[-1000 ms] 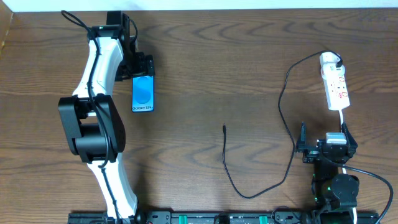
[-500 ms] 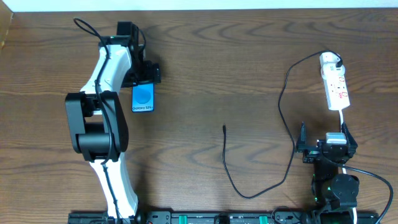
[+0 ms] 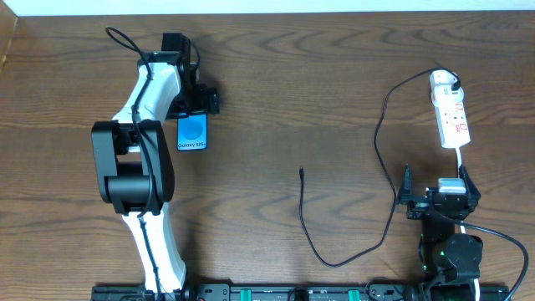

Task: Plug charger to phone and switch on socket
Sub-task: 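Lower the left gripper and close it on the phone's bottom edge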

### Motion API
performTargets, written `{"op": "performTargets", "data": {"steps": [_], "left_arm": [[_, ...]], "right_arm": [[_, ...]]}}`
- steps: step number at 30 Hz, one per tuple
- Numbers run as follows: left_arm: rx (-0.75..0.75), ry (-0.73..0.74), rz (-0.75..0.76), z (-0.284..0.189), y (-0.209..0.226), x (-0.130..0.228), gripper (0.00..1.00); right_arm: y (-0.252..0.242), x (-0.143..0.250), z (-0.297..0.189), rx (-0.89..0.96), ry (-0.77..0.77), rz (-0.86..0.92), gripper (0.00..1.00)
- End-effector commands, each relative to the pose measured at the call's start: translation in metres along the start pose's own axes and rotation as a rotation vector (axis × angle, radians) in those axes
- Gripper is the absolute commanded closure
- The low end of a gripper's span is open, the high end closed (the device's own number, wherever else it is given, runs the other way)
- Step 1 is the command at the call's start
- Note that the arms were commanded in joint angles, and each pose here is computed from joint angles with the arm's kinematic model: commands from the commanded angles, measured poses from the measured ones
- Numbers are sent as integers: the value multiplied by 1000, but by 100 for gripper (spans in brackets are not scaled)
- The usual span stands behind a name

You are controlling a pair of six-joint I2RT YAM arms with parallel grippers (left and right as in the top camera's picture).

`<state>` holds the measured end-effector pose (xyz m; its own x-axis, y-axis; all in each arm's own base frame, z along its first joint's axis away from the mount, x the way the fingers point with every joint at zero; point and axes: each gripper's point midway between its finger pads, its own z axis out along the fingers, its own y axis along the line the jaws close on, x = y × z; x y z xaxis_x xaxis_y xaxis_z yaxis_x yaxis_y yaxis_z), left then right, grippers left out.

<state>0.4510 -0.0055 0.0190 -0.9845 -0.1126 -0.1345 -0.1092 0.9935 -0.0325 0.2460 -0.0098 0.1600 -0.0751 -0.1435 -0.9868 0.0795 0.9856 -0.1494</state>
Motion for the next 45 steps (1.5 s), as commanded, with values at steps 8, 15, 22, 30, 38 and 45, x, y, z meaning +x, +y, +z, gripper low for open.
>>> {"op": "performTargets", "data": {"steps": [8, 15, 22, 30, 38, 45], "left_arm": [[-39, 51, -2, 23, 10, 9, 1], [-40, 50, -16, 23, 16, 8, 0], [-40, 50, -17, 23, 16, 8, 0], [-40, 57, -16, 25, 17, 10, 0], [-43, 79, -15, 33, 18, 20, 0], [-42, 79, -8, 33, 18, 20, 0]], "right_arm": [[-1, 0, 0, 3, 0, -7, 1], [-1, 0, 0, 3, 0, -7, 1], [-1, 0, 0, 3, 0, -7, 1], [-1, 0, 0, 3, 0, -7, 1], [-1, 1, 0, 3, 1, -7, 1], [-1, 0, 0, 3, 0, -7, 1]]}}
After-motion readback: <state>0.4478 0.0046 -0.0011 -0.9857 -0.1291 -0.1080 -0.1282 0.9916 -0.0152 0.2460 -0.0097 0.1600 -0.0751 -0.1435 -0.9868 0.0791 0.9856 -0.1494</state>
